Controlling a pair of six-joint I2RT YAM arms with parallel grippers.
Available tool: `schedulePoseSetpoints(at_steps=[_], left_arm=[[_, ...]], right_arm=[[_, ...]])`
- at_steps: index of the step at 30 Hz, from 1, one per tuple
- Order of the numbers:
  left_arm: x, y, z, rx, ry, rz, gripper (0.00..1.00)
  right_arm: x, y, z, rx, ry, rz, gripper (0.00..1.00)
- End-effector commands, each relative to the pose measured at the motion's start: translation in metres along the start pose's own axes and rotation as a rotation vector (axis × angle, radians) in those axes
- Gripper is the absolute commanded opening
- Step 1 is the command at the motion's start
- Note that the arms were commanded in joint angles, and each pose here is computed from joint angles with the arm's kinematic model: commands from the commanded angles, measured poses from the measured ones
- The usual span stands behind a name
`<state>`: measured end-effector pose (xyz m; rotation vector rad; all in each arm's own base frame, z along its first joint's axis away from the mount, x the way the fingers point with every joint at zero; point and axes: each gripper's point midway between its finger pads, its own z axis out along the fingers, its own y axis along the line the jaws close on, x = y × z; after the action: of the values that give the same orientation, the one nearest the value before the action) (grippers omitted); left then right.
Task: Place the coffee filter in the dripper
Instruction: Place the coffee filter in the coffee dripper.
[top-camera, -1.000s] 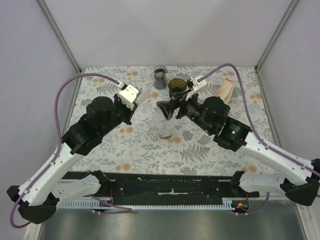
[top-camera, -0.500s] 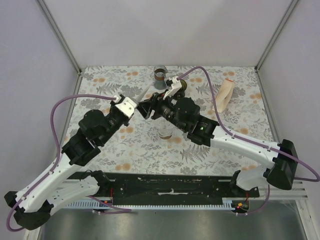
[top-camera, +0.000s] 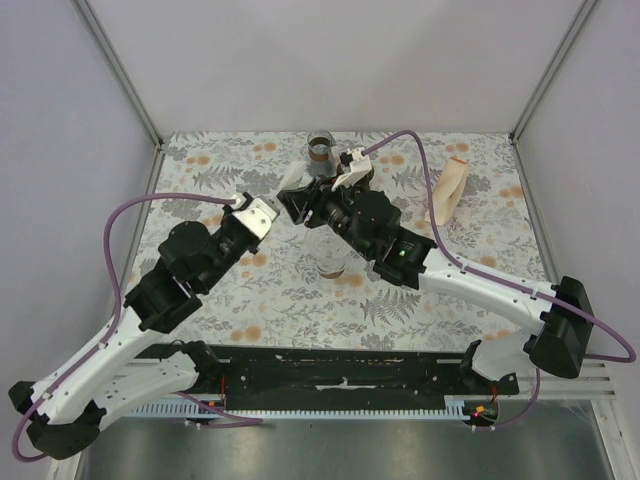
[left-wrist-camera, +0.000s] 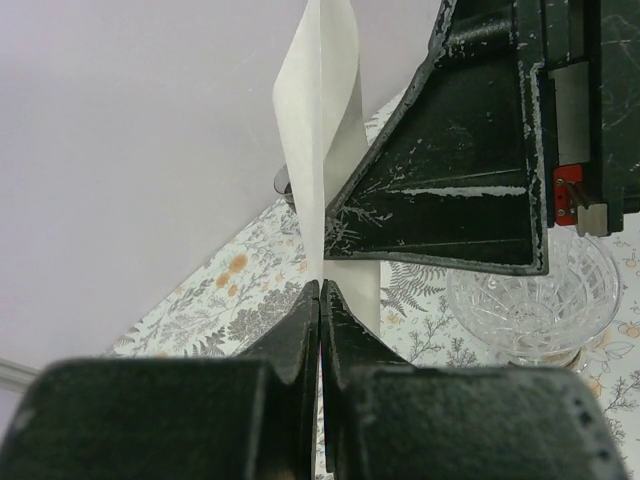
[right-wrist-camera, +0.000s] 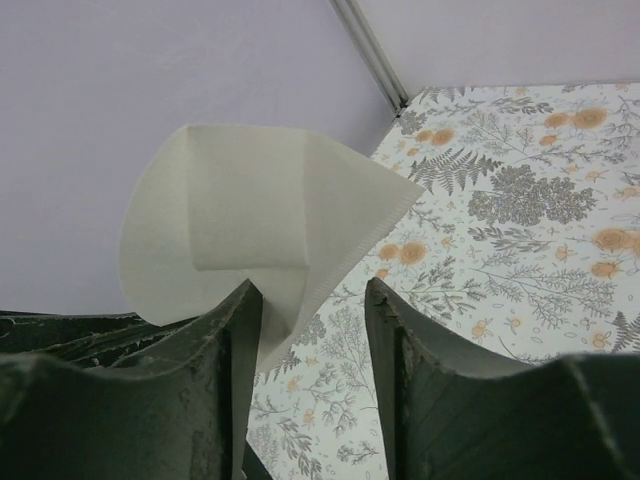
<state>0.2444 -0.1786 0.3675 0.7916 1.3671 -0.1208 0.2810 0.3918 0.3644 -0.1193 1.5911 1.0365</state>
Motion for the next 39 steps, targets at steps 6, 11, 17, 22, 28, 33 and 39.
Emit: schedulePoseSetpoints(at_steps=[6,11,17,22,28,33,39], left_arm=[[-0.004,0.006,0.007,-0.020,0.002,0.060,0.02],[-0.003,0.004,0.009,-0.011,0.009,0.081,0.02],[-0.011,0.015,0.009,-0.065,-0.003,0.102,0.02],[-0.022,0.031,0.007,-0.133,-0.029,0.137,0.02],[-0.034,0.048,0.005,-0.204,-0.063,0.208,0.02],[-0.040,0.050,0.008,-0.213,-0.083,0.257,0.02],[-0.036,0.045,0.012,-0.198,-0.090,0.327,0.02]], right_arm=[[-0.035,0.011,0.005,0.005,-0.093,-0.035,0.64],[-0.045,0.011,0.009,0.029,-0.115,-0.052,0.66],[-0.037,-0.019,0.013,0.151,-0.105,-0.107,0.58],[-0.041,-0.041,0.007,0.233,-0.118,-0.145,0.57],[-0.049,-0.053,-0.007,0.266,-0.145,-0.146,0.59],[-0.045,-0.048,-0.009,0.235,-0.118,-0.135,0.62],[-0.051,-0.014,-0.016,0.052,-0.126,-0.077,0.67]])
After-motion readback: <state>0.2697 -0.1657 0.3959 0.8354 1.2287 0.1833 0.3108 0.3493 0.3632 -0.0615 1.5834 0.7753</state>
